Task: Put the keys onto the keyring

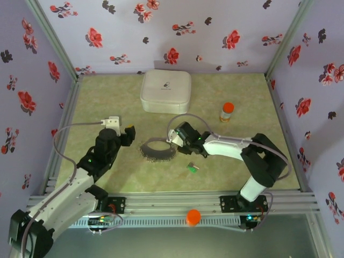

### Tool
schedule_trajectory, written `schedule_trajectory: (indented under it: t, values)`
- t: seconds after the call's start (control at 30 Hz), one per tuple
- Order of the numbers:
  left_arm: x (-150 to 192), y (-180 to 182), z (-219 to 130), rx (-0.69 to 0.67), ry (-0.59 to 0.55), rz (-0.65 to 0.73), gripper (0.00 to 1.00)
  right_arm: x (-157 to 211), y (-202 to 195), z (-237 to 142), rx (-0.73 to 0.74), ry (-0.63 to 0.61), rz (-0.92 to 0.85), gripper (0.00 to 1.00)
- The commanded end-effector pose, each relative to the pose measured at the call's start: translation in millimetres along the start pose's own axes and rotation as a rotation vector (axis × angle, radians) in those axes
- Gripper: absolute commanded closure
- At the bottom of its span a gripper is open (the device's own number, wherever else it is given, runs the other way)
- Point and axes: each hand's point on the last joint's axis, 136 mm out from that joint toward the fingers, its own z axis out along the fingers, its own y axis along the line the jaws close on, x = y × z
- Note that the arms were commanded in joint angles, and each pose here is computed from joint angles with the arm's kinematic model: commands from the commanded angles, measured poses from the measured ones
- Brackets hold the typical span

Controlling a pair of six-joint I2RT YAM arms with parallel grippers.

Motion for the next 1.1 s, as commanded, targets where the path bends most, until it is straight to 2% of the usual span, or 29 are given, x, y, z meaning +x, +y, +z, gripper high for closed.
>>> schedule_trajectory:
  t: [0.0, 0.2, 0.27, 0.4, 0.53, 0.83, 0.93, 1.07]
  values:
    - [14.8, -2.1, 6.9, 0.004, 0.11, -0.033, 0.32, -36.0, -10.0, -28.7, -0.015, -0.19, 0.194, 0.53]
    - [16.5, -14.7, 22.1, 0.046, 0.127, -0.07, 0.33, -66.0, -13.5, -48.0, -0.094, -0.334, 0.533, 0.57]
    - [16.6, -18.0, 26.1, 0.059, 0.12, -0.084, 0.33, -69.2, -14.9, -49.0, -0.116, -0.347, 0.654, 0.58]
    - [15.9, -19.3, 30.6, 0.064, 0.102, -0.103, 0.33, -69.2, -12.4, -45.5, -0.149, -0.31, 0.79, 0.59]
    - [14.6, -11.9, 30.7, 0.032, 0.087, -0.136, 0.34, -80.1, 5.3, -34.2, -0.236, -0.258, 0.783, 0.59]
    - [18.9, 24.6, 11.0, -0.087, 0.038, -0.231, 0.35, -133.6, 48.4, 1.7, -0.379, -0.101, 0.677, 0.59]
    - [23.9, 34.1, 1.5, -0.113, 0.035, -0.244, 0.36, -136.1, 53.8, 16.1, -0.379, -0.035, 0.703, 0.61]
    - [30.7, 34.9, -5.3, -0.097, 0.043, -0.247, 0.37, -125.6, 50.3, 20.3, -0.335, -0.005, 0.792, 0.62]
